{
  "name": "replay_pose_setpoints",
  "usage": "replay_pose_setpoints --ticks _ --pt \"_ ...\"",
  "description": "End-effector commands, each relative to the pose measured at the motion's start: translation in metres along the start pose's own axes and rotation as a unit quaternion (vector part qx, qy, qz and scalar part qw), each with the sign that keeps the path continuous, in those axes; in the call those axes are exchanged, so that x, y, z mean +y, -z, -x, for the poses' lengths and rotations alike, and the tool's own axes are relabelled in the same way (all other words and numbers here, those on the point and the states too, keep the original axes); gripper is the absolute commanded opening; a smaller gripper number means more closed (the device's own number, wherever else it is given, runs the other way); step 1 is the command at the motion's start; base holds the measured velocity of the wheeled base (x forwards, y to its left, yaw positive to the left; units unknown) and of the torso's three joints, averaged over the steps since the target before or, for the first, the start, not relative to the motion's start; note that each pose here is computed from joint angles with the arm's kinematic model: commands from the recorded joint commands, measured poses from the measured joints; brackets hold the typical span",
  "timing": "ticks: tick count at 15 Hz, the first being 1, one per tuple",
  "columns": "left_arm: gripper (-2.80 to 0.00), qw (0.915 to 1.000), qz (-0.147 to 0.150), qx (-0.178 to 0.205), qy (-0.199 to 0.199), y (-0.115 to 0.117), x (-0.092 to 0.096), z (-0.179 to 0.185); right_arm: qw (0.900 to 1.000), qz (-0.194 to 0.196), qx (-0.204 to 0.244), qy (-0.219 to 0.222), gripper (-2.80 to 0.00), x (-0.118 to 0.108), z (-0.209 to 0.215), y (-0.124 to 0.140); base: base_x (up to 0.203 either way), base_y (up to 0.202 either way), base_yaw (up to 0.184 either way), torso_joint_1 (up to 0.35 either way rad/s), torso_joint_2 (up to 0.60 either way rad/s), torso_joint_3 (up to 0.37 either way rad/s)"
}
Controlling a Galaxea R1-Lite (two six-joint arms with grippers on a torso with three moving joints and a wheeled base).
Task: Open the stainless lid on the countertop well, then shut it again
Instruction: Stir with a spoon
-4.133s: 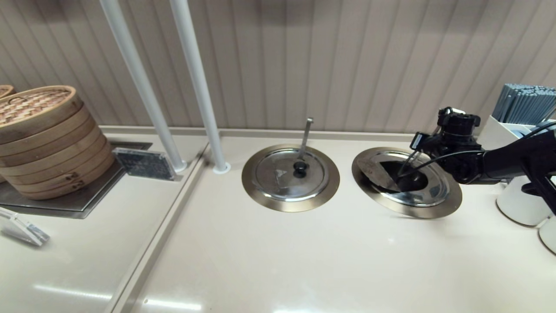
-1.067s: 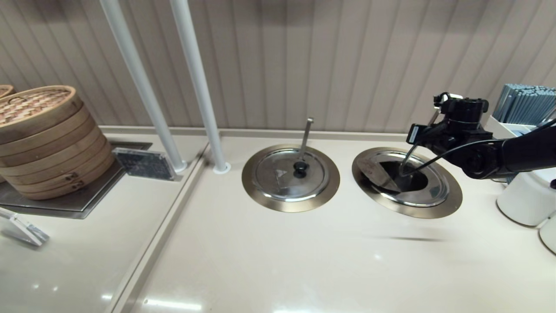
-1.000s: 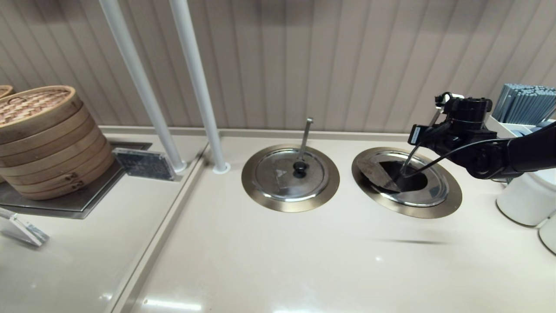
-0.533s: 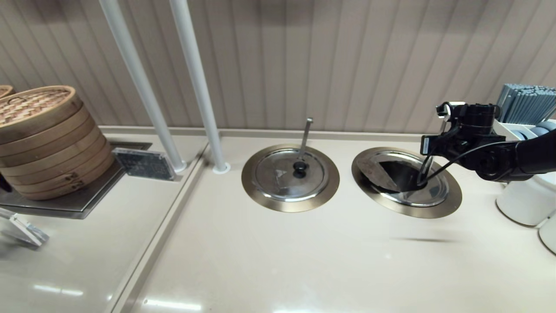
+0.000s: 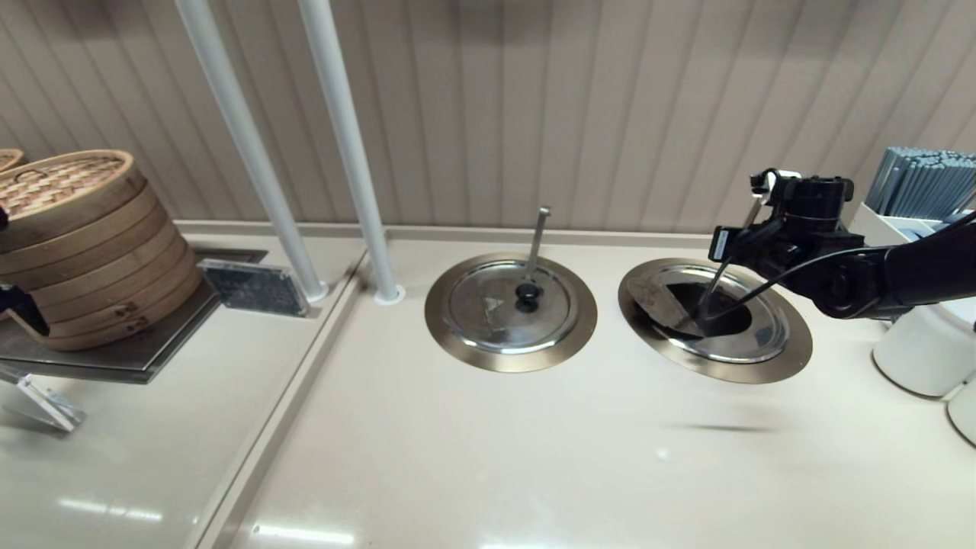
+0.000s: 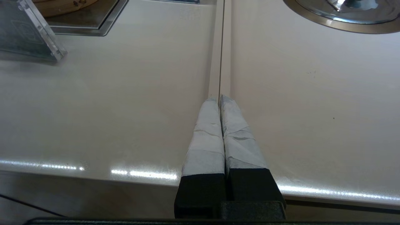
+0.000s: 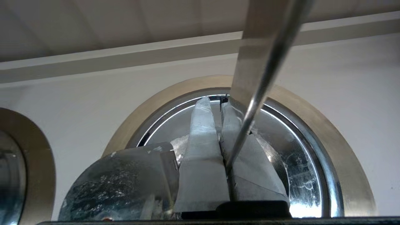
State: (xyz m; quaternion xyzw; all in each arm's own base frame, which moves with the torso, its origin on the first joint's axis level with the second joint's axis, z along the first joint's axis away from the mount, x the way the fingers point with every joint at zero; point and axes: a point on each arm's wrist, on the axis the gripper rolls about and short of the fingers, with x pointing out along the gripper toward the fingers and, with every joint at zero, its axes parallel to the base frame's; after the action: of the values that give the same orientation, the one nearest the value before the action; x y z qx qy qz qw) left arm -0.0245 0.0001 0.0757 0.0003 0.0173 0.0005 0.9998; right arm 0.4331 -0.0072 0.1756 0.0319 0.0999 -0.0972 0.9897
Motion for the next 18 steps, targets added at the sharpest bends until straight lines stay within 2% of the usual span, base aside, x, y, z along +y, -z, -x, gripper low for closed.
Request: replay_pose_setpoints --ticks 1,2,4,6,8,9,11,18 --pt "-2.80 1.0000 0.000 0.000 0.000 0.000 0.000 0.000 1.000 0.002 -0.011 -0.019 -2.80 0.000 0.025 -0.018 0.000 0.000 0.000 0.000 0.00 0.000" --pt "-2.80 1.0000 0.000 0.000 0.000 0.000 0.000 0.000 1.000 0.017 0.010 -0.024 -2.80 -0.003 0.031 -0.017 0.000 0.000 0.000 0.000 0.00 0.000" --pt "-2.80 1.0000 0.000 0.000 0.000 0.000 0.000 0.000 0.997 0.069 0.040 -0.008 -2.80 -0.018 0.026 -0.006 0.000 0.000 0.000 0.000 0.00 0.000" --pt "-2.80 1.0000 0.000 0.000 0.000 0.000 0.000 0.000 0.995 0.082 0.058 0.008 -2.80 -0.023 0.007 0.009 0.000 0.000 0.000 0.000 0.00 0.000" --pt "-2.80 1.0000 0.000 0.000 0.000 0.000 0.000 0.000 0.995 0.068 0.050 0.047 -2.80 -0.023 -0.016 0.014 0.000 0.000 0.000 0.000 0.00 0.000" --pt "-2.80 1.0000 0.000 0.000 0.000 0.000 0.000 0.000 0.996 0.043 0.041 0.059 -2.80 -0.022 -0.022 0.012 0.000 0.000 0.000 0.000 0.00 0.000" --pt "-2.80 1.0000 0.000 0.000 0.000 0.000 0.000 0.000 0.998 0.004 0.028 0.057 -2.80 -0.015 -0.023 0.007 0.000 0.000 0.000 0.000 0.00 0.000" --pt "-2.80 1.0000 0.000 0.000 0.000 0.000 0.000 0.000 0.998 0.001 0.029 0.059 -2.80 -0.016 -0.030 0.009 0.000 0.000 0.000 0.000 0.00 0.000"
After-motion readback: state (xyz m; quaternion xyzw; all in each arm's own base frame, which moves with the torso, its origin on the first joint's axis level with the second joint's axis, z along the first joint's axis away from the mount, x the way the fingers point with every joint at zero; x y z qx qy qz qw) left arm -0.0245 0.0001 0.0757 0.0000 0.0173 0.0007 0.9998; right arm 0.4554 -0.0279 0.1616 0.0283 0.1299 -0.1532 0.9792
